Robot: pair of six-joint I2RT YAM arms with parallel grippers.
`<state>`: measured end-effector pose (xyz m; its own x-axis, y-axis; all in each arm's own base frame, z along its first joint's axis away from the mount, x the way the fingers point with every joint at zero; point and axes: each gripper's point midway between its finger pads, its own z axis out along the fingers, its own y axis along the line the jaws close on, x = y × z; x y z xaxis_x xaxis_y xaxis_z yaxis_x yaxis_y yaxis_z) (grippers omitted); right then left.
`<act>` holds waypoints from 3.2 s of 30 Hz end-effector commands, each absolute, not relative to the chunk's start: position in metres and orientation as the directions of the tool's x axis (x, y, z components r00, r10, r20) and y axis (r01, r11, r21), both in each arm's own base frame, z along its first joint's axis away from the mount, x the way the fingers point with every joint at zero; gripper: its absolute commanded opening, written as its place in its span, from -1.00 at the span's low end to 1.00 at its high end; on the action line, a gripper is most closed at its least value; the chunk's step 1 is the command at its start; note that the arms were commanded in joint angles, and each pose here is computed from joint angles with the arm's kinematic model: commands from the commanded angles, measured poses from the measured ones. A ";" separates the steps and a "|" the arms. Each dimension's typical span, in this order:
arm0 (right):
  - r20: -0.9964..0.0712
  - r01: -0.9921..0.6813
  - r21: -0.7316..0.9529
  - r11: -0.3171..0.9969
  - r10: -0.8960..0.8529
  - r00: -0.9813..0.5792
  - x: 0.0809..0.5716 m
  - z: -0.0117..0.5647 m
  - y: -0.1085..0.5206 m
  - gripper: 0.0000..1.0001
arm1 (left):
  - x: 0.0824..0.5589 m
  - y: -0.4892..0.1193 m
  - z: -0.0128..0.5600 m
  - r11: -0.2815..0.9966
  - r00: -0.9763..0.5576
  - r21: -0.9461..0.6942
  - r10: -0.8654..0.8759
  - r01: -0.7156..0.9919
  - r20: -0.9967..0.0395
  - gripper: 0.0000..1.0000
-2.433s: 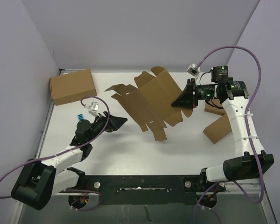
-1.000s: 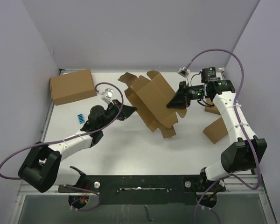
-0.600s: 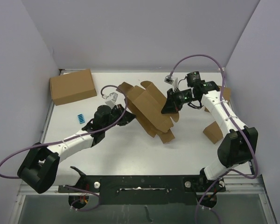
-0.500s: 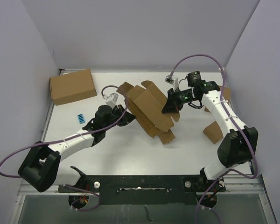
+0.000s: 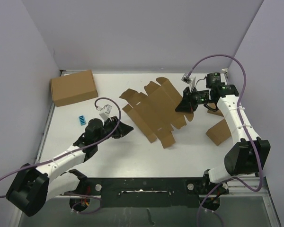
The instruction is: Fold the paper box
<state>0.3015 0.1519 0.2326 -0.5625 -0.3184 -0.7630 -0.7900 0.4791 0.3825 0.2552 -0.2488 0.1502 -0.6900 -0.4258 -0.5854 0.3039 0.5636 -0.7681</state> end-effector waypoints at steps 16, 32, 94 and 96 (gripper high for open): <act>-0.891 -0.970 0.131 0.204 -0.405 -0.205 0.261 0.305 0.157 -1.00 | 0.258 -0.161 0.301 0.685 -0.323 -0.532 -0.423 0.498 -0.846 0.38; -0.838 -0.960 -0.274 0.061 -0.505 0.207 0.235 0.367 0.165 -1.00 | 0.274 -0.196 0.443 0.344 -0.062 -0.096 -0.110 0.934 -0.992 -0.14; -0.888 -0.960 -0.278 -0.013 -0.378 0.262 0.210 0.399 0.190 -1.00 | 0.239 -0.274 0.388 -0.186 -0.175 -0.172 -0.001 0.967 -0.985 -0.89; -0.888 -0.961 -0.275 -0.014 -0.379 0.260 0.210 0.397 0.190 -1.00 | 0.239 -0.274 0.389 -0.190 -0.171 -0.168 -0.002 0.967 -0.985 -1.00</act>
